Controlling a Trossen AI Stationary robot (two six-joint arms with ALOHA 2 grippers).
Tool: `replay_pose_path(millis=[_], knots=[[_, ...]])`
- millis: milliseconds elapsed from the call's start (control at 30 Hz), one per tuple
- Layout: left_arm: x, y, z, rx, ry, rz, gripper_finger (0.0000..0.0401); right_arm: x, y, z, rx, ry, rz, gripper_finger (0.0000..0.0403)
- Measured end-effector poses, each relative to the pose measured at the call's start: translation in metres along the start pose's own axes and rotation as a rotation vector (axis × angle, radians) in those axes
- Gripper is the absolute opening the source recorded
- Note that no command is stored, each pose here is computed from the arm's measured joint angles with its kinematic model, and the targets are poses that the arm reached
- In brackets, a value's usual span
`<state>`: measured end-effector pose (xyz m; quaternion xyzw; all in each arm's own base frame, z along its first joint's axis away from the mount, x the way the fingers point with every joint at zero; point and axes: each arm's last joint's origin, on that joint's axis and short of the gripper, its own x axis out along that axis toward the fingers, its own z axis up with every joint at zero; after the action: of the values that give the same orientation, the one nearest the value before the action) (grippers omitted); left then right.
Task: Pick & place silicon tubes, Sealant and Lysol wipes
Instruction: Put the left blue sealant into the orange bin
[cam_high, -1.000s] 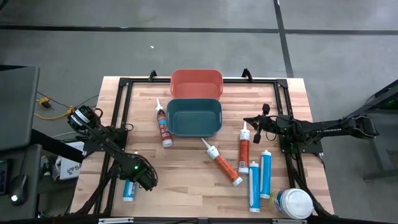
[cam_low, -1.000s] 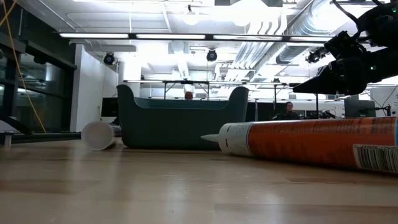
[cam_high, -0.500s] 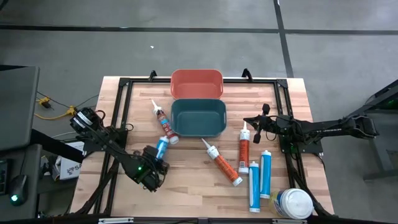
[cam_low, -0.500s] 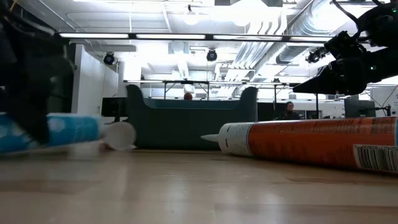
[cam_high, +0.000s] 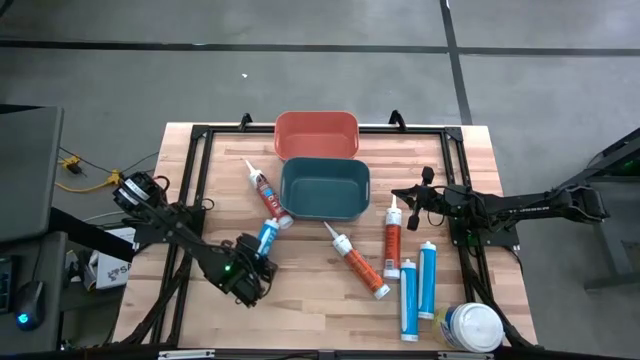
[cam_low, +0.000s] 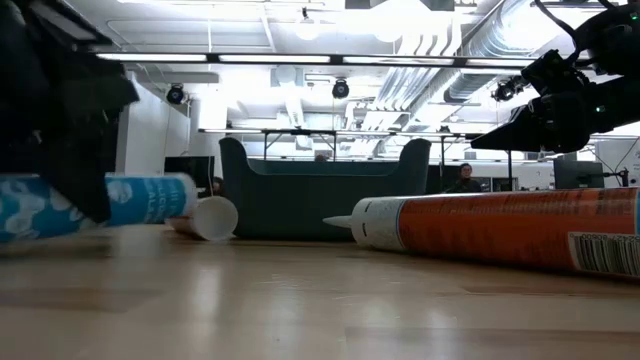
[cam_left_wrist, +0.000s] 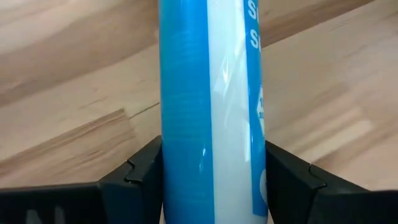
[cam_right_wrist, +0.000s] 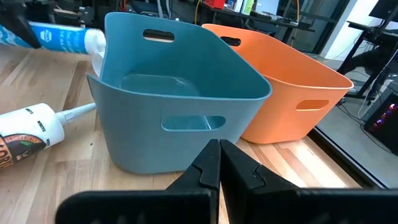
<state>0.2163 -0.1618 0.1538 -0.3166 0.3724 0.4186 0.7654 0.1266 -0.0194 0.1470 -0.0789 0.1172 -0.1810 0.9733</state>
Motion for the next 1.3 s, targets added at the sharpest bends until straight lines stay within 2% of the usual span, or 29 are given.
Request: replay_pose_path(millis=[167,267,367,500,700,800,867,1033,1167,1300], knots=[[-0.031,-0.026,0.009,0.008,-0.13,-0.114,0.0193,0.0,0.0,0.0,0.0,0.0,0.0,0.0],[-0.063,-0.047,0.02,0.07,-0.304,-0.215,0.0193,0.0,0.0,0.0,0.0,0.0,0.0,0.0],[-0.094,-0.069,0.039,0.186,-0.485,-0.269,0.0193,0.0,0.0,0.0,0.0,0.0,0.0,0.0],[-0.127,-0.093,0.081,0.382,-0.584,-0.229,0.0193,0.0,0.0,0.0,0.0,0.0,0.0,0.0],[-0.148,-0.113,0.173,0.689,-0.55,-0.157,0.0193,0.0,0.0,0.0,0.0,0.0,0.0,0.0],[-0.148,-0.109,0.223,0.827,-0.511,-0.138,0.0193,0.0,0.0,0.0,0.0,0.0,0.0,0.0],[-0.145,-0.1,0.256,0.878,-0.482,-0.115,0.0193,0.0,0.0,0.0,0.0,0.0,0.0,0.0],[-0.134,-0.065,0.329,0.891,-0.419,-0.083,0.0193,0.0,0.0,0.0,0.0,0.0,0.0,0.0],[-0.127,-0.04,0.365,0.915,-0.396,-0.109,0.0193,0.0,0.0,0.0,0.0,0.0,0.0,0.0],[-0.118,-0.017,0.389,1.007,-0.367,-0.116,0.0193,0.0,0.0,0.0,0.0,0.0,0.0,0.0]])
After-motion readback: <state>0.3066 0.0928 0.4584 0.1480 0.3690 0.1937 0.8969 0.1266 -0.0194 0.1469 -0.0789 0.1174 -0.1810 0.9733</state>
